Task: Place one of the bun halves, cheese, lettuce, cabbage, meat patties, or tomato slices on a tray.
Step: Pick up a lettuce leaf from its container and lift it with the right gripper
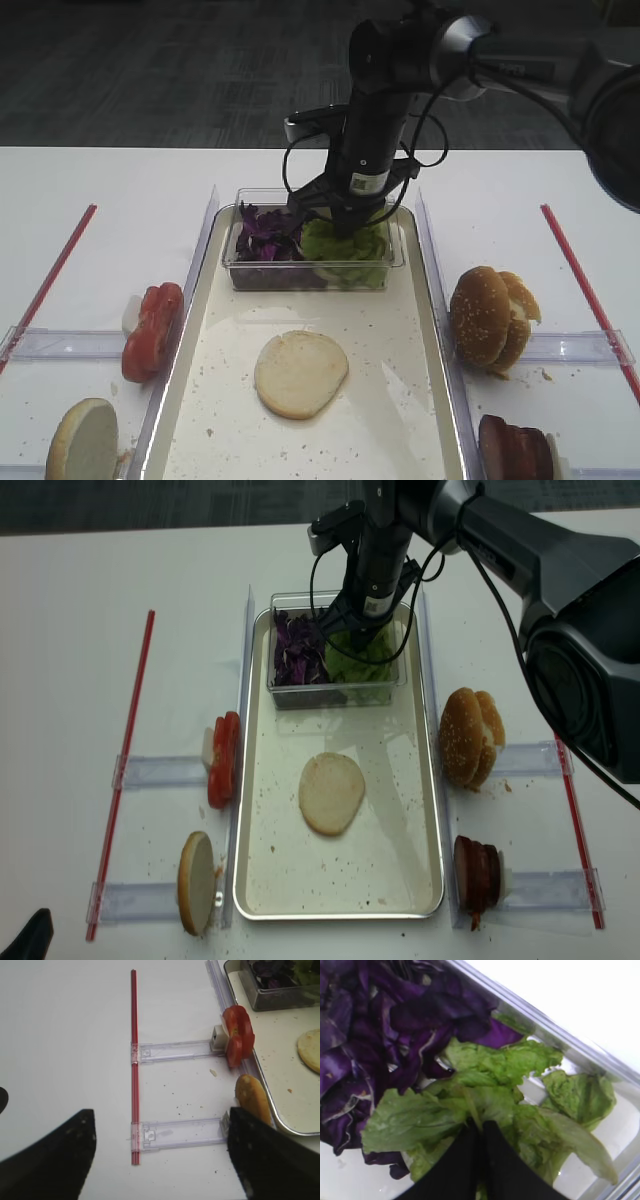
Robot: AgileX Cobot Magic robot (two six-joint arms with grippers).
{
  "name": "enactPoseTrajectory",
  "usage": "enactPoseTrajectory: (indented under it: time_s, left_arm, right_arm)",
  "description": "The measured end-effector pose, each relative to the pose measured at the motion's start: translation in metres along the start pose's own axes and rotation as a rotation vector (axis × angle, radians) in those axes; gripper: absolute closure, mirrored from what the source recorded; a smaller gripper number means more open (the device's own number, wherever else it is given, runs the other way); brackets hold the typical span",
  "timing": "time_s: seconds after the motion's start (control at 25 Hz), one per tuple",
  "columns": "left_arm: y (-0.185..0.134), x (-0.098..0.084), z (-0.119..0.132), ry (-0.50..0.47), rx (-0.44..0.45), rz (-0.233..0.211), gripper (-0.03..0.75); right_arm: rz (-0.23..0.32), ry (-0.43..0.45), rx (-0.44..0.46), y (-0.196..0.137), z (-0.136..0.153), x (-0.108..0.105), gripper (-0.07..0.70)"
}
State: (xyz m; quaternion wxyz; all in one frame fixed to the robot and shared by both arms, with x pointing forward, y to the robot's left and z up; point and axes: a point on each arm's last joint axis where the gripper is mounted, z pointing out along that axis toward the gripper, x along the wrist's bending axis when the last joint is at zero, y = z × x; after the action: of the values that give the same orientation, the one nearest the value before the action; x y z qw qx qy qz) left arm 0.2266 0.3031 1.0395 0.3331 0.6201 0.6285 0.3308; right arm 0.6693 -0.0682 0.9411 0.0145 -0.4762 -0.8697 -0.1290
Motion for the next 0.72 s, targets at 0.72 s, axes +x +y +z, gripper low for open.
enactPoseTrajectory:
  time_s: [0.72]
  left_arm:
    - [0.0,0.0,0.0,0.0,0.0,0.0,0.223]
  right_arm:
    - [-0.02,-0.008,0.007,0.009,-0.026,0.003,0.578]
